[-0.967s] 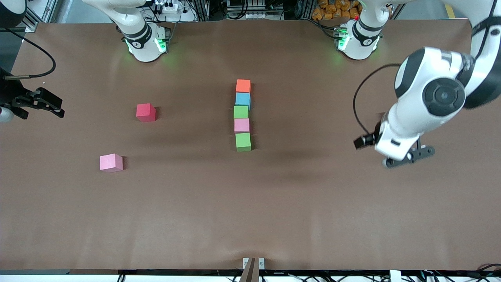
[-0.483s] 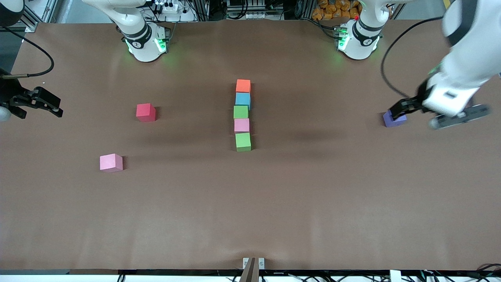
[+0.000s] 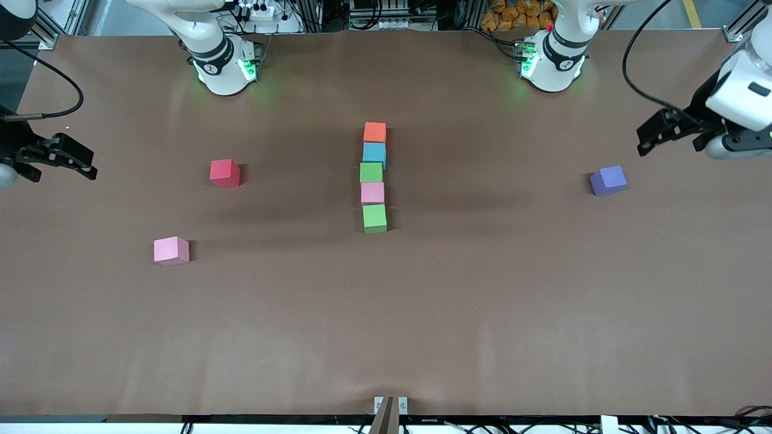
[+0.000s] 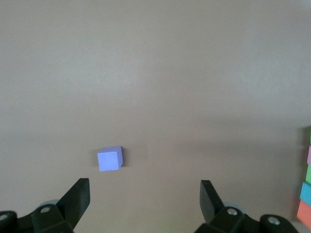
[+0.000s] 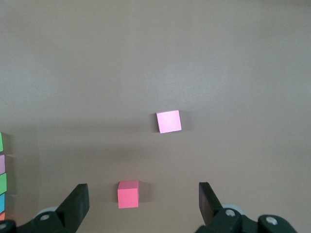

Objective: Arrange blocks into number 1

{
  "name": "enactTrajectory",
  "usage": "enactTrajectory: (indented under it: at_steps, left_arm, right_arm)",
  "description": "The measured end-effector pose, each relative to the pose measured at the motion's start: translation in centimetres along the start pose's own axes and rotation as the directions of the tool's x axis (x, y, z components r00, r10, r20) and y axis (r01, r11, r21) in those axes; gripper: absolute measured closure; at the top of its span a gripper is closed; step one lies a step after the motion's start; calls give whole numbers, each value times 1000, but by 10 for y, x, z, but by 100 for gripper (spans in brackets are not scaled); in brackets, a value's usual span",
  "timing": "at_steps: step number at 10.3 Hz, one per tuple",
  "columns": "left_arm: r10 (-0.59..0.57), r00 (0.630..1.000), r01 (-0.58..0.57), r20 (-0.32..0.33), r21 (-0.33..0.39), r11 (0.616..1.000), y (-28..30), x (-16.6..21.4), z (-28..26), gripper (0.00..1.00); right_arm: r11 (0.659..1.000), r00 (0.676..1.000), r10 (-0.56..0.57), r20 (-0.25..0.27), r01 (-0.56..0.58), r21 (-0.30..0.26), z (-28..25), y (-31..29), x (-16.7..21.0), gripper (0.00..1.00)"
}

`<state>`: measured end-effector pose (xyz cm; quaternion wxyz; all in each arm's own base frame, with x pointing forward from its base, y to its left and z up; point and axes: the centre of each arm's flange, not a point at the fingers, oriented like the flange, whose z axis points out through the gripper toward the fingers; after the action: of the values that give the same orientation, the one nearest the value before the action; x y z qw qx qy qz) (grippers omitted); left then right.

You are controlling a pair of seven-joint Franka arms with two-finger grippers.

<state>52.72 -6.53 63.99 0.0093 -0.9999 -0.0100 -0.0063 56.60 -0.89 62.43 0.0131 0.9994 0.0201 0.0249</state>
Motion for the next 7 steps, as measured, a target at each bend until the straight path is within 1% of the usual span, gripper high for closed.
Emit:
enactTrajectory:
  at_steps: [2, 7]
  left_arm:
    - [30, 999, -30, 14, -24, 999, 2, -2, -3, 0]
    - [32, 999, -32, 14, -25, 999, 3, -2, -3, 0]
  right_arm:
    - [1000, 1000, 0, 0, 0, 0, 0, 0, 0, 0]
    - [1000, 1000, 1, -4, -1, 0, -2, 0, 0, 0]
